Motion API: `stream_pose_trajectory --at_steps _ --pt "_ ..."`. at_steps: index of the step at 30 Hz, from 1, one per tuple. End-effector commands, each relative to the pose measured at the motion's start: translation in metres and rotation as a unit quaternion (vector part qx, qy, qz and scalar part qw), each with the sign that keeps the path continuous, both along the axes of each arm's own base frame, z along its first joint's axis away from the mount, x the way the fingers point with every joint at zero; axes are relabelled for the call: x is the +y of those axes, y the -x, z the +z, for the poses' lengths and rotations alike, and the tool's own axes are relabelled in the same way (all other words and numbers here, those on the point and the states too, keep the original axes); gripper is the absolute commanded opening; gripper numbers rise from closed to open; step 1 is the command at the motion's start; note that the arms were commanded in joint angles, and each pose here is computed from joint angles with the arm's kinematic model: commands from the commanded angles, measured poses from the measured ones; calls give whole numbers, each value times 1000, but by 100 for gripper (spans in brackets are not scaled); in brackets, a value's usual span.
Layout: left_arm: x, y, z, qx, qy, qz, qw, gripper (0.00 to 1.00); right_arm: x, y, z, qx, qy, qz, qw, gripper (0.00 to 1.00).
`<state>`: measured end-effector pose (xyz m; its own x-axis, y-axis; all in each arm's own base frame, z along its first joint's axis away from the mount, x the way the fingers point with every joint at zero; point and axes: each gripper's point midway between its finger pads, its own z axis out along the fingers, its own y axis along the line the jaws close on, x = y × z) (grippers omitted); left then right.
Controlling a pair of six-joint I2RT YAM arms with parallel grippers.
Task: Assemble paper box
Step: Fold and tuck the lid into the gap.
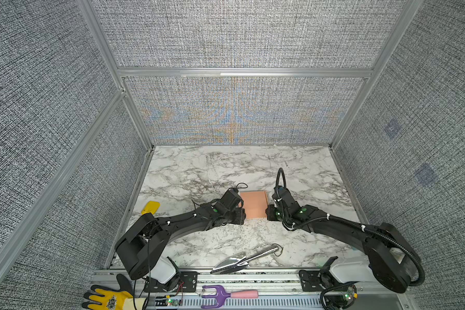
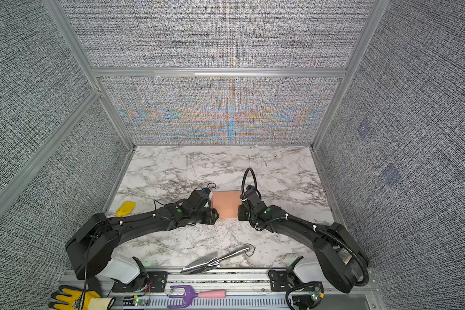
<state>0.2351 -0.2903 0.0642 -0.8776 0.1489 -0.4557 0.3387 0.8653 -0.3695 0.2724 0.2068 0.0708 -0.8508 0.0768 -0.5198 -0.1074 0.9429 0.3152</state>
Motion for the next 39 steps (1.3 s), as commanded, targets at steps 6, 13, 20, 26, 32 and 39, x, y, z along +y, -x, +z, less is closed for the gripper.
stream_pose_trajectory --at_steps 6,13,20,26,32,39 --pt "1 3 -10 13 -2 0 1000 56 -1 1 -4 7 9 4 1000 26" --pt "3 1 -20 15 -18 5 1000 56 -11 1 -7 1 43 6 999 42" --pt "-4 -4 -18 14 -13 2 1000 54 -15 -1 -4 -12 50 5 999 47" --pt "-7 -5 -16 13 -11 1 1000 51 -10 -2 -9 -9 40 14 999 47" --pt "-5 -5 -19 15 -13 3 1000 50 -4 -3 -13 -10 29 24 999 47" --pt "-9 -5 -25 18 -14 -2 1000 49 10 -4 -13 -12 10 54 998 46"
